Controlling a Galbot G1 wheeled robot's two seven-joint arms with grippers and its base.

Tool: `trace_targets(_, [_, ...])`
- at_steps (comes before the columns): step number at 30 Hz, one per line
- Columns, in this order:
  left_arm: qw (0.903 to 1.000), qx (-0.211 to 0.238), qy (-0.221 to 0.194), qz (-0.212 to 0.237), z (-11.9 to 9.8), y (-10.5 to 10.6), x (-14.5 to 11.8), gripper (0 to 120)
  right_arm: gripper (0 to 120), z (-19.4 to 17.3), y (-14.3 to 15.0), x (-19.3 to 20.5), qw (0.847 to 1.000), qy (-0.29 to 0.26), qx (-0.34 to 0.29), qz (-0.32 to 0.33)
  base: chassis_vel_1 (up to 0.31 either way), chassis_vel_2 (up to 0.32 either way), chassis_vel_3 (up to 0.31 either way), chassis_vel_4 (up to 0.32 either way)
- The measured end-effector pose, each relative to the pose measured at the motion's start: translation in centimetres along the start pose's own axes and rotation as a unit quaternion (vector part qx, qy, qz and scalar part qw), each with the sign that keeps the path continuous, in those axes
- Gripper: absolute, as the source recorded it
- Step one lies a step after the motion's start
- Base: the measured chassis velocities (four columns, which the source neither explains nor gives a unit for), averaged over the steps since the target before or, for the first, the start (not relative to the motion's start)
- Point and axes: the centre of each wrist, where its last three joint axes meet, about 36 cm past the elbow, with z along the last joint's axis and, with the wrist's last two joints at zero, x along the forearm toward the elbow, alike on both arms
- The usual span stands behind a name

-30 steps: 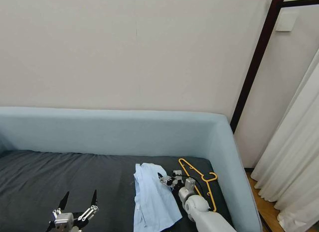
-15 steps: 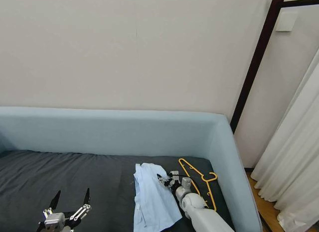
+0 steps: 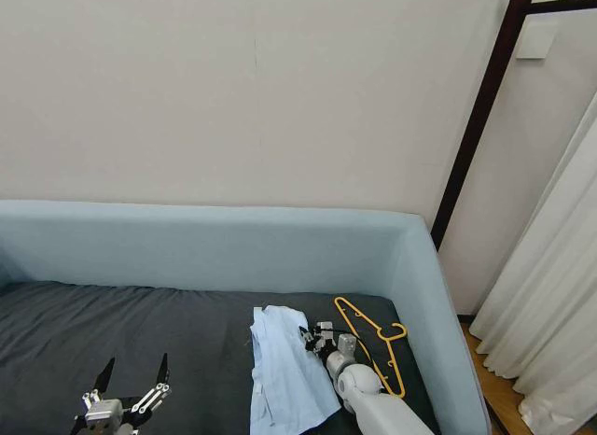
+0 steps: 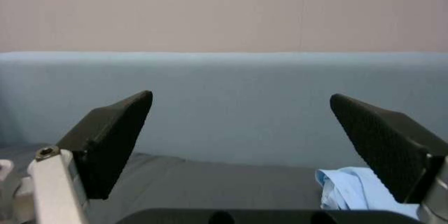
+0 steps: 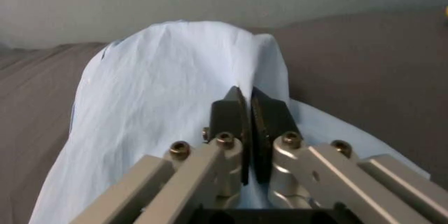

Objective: Pick up the clothes from the sofa and hang them on the clothes hanger.

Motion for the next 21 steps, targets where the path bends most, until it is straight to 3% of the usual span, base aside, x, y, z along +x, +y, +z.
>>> trace_targets(8, [1.0,0.0,-0.004,0.001,1.2,0.3,-0.4,100,0,-0.6,1.1,0.9,0.998,-0.052,0.006,0.032,0.0,0.0,0.0,0.0])
trace_targets(11, [0.9999,0.008,-0.012,0.002,1.4,0.2,-0.7,100,0,-4.0,2.7,2.1,0.991,-0.128,0.031,0.01,0.0,0.0,0.0,0.0])
trace_targets(12, [0.9999,0.008,-0.012,0.002,1.4,0.2,-0.7,100,0,-4.0,2.7,2.1,0.991,-0.128,0.031,0.01,0.0,0.0,0.0,0.0])
trace_targets(15, [0.9995,0.014,-0.029,0.004,1.8,-0.3,-0.9,100,0,-8.7,3.8,3.8,0.977,-0.205,0.044,-0.035,0.0,0.0,0.0,0.0])
trace_targets(21, [0.9985,0.018,-0.051,0.01,2.0,-0.9,-0.9,100,0,-14.0,7.4,5.7,0.967,-0.247,0.018,-0.058,0.0,0.0,0.0,0.0])
